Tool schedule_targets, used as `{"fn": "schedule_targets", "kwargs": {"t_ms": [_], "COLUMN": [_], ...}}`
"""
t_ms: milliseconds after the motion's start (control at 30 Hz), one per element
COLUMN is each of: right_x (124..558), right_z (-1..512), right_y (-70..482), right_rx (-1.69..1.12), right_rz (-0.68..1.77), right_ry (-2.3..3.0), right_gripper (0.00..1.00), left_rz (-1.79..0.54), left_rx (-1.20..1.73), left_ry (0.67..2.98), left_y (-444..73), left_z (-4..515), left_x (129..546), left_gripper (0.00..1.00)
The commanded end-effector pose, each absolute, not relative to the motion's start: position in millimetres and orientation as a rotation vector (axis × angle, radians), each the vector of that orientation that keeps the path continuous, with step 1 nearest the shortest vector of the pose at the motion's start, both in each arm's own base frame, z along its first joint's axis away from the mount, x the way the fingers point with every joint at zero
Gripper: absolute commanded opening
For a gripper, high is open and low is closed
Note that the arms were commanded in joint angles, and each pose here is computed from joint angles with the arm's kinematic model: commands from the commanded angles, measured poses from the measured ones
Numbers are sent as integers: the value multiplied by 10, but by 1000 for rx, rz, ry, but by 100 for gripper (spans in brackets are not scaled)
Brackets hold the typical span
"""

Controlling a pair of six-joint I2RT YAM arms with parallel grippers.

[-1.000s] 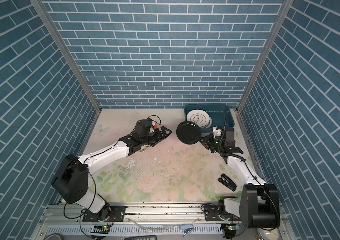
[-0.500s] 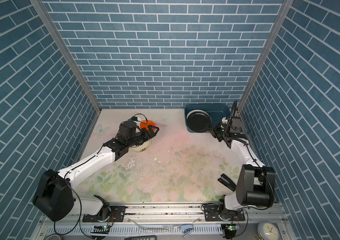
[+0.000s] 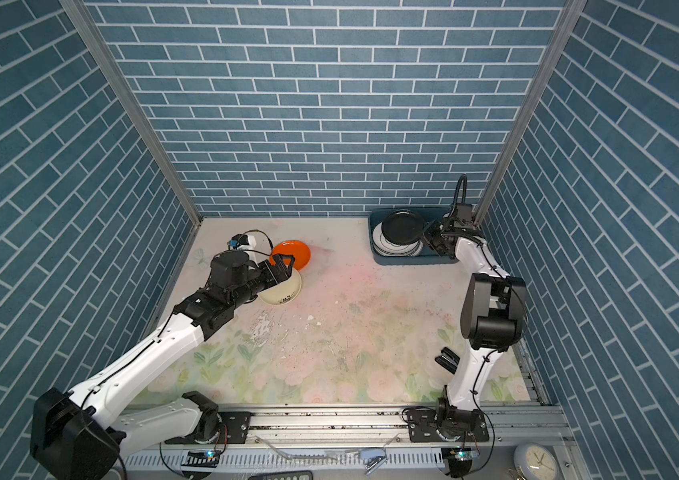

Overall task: Place the plates into the plastic bin on the countertop
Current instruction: 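Release and withdraw the right gripper while the left nears the cream plate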

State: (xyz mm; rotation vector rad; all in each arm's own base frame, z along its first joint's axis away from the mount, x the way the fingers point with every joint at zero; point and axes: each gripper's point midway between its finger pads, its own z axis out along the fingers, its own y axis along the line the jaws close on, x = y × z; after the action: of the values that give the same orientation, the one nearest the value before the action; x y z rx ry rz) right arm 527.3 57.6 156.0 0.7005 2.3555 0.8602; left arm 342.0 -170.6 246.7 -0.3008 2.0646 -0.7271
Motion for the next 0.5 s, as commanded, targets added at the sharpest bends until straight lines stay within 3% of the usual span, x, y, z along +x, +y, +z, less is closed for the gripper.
{"fn": "schedule_targets", "kwargs": {"t_ms": [0,467], "right_x": [5393,5708], "right_z": [1542,1052], "right_y": [565,812], "right_rx": [680,646], "right_rz": [824,831], "right_ry": [2373,2500], "right_gripper": [0,0], "left_rz": [-645,-593], "left_rx": [-309,-329], "left_ry": [2085,2105], "left_y": [-1566,-1430], "left_z": [2350,2251], "left_x": [3406,3377], "left_gripper": [100,100]}}
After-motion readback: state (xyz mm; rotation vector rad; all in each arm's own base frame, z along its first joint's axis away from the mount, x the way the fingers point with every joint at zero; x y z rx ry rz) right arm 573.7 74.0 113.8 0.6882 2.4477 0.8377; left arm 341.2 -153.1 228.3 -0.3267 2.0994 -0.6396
